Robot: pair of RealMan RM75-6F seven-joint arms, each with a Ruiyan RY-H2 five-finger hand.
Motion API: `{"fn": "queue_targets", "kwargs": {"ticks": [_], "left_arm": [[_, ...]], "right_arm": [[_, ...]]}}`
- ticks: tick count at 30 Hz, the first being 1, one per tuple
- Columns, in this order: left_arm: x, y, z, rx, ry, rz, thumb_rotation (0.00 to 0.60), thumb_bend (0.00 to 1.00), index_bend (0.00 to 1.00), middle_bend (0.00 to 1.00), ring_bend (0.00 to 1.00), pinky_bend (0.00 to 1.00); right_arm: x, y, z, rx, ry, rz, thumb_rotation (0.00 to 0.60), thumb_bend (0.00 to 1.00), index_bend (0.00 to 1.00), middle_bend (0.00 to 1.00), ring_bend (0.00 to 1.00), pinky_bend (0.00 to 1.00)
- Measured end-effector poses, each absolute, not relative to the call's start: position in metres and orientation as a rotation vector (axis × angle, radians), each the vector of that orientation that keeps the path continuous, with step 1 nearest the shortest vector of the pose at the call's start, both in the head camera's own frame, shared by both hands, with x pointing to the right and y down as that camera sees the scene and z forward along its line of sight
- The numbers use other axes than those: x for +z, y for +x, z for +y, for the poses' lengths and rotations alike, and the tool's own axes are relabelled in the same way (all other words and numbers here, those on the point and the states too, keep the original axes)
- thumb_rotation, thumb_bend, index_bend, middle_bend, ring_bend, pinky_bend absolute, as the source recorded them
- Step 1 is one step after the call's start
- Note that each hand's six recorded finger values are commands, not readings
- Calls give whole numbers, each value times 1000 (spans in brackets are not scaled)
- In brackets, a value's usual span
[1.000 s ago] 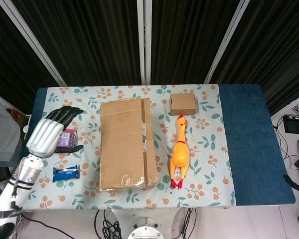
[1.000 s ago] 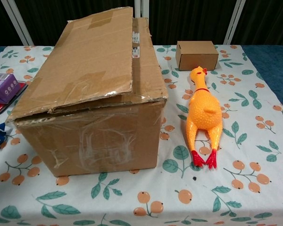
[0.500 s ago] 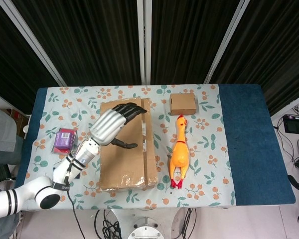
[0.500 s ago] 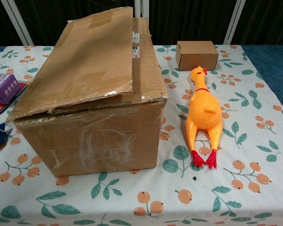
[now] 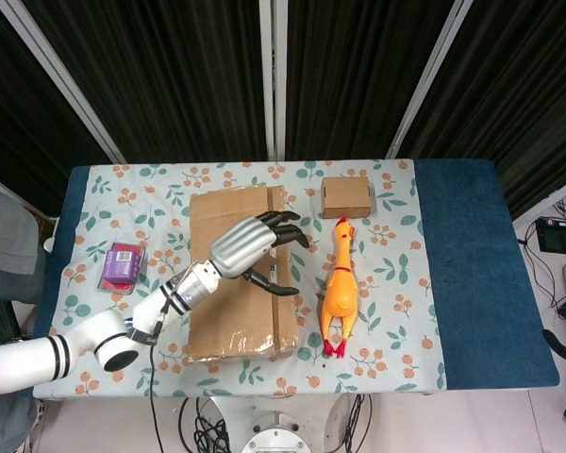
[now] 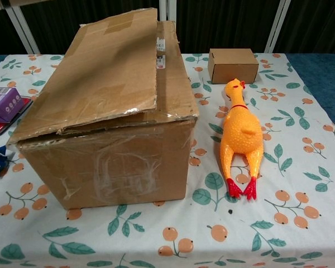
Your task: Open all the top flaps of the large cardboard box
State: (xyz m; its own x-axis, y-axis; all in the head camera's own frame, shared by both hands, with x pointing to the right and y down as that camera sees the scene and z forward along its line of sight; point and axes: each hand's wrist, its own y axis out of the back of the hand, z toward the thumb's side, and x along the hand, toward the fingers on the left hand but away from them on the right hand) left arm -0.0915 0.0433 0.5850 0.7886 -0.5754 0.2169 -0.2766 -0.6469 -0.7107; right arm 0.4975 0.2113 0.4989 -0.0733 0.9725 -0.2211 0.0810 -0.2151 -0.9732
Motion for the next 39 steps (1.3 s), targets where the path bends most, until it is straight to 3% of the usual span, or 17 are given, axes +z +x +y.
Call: {"fn": "queue_targets", "kwargs": {"ticks": [8, 13, 27, 39], "left_arm": [[603, -85, 58, -583, -2287, 527, 175, 0, 325, 343, 126, 202], [607, -87, 57, -590, -2229, 493, 165, 0, 329, 401, 125, 201], [605, -112, 48, -651, -2010, 413, 158, 0, 330, 478, 126, 196], [584, -129, 41, -691, -1916, 372, 152, 0, 329, 544, 129, 194]], "right_arm": [[500, 499, 212, 1393, -1388, -1221, 600, 64, 0, 0, 0, 0], [498, 501, 213, 1382, -1382, -1233, 600, 62, 0, 0, 0, 0], [500, 497, 212, 1363, -1394, -1236, 600, 49, 0, 0, 0, 0], [496, 495, 211, 1338, -1390, -1248, 600, 47, 0, 0, 0, 0]]}}
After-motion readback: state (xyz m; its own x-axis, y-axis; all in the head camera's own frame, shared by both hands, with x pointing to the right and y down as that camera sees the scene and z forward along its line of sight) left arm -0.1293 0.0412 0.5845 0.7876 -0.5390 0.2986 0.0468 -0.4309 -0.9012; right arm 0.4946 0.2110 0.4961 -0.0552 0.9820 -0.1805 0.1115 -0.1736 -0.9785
